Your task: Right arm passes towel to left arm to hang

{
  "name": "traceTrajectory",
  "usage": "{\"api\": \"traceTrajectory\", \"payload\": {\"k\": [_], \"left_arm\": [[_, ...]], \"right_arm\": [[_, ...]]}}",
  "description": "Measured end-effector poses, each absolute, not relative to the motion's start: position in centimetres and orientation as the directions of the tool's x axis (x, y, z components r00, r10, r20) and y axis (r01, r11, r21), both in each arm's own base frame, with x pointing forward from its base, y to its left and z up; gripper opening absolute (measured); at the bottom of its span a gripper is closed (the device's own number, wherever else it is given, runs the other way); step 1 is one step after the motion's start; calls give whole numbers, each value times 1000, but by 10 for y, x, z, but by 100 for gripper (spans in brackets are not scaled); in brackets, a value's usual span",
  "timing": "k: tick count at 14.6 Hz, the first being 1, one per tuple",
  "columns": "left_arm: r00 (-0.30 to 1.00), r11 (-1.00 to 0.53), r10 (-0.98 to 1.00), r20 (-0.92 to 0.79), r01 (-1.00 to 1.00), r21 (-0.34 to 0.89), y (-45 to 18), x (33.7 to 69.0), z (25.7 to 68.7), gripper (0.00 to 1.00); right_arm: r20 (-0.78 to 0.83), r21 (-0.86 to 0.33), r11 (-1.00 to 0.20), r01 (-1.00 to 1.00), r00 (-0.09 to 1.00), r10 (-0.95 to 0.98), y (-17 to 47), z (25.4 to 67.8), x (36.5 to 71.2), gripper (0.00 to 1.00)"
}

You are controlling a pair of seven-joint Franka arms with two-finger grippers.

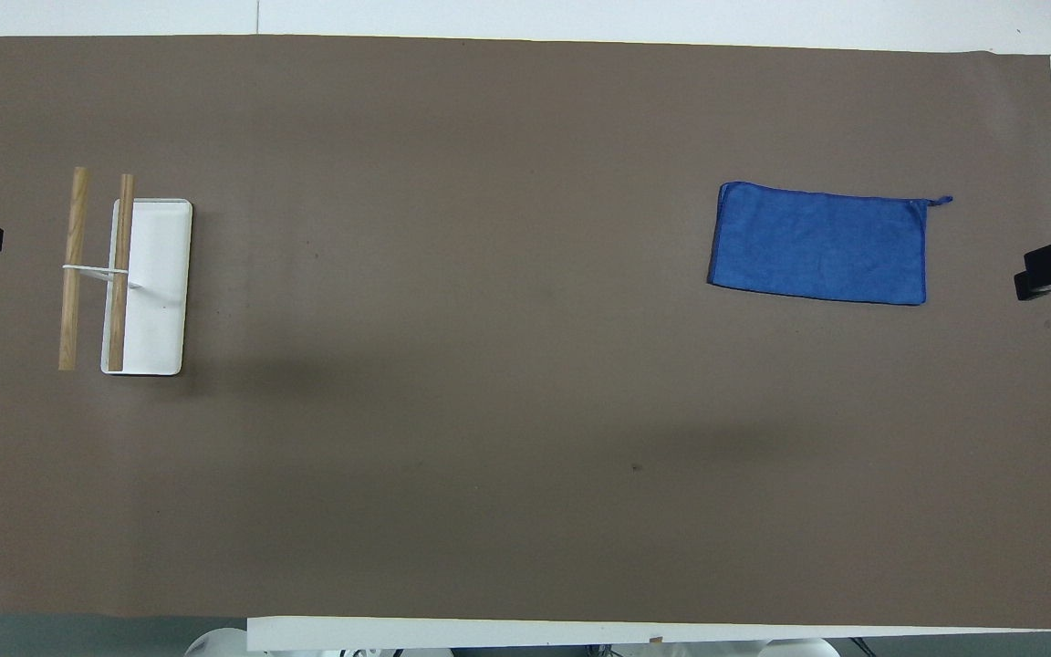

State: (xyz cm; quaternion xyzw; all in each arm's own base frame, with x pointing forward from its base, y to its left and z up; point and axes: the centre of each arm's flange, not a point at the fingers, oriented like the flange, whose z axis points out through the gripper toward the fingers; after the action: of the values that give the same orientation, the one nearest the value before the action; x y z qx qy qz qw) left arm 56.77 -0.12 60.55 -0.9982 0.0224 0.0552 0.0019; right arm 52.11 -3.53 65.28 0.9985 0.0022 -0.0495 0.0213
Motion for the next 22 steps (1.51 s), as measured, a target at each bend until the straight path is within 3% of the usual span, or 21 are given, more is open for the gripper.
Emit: {"api": "traceTrajectory", "payload": {"k": [8, 12, 17, 22], "left_arm": [[993, -999, -45, -110, -45, -1, -1, 568, 606, 100], [993, -999, -45, -110, -45, -1, -1, 568, 606, 100], [993, -999, -45, -110, -45, -1, -1, 568, 606, 100], [993, -999, -45, -110, -45, -1, -1, 568, 606, 100]], "right_arm": [[-106, 40, -999, -12, 994, -16, -45, 651, 519, 100], [-61, 39, -999, -1, 998, -4, -41, 625, 522, 100], [-16, -8, -1000, 13, 1000, 13, -25, 532, 539, 100], [12, -14, -1000, 10, 1000, 10, -25, 408, 573, 100]]}}
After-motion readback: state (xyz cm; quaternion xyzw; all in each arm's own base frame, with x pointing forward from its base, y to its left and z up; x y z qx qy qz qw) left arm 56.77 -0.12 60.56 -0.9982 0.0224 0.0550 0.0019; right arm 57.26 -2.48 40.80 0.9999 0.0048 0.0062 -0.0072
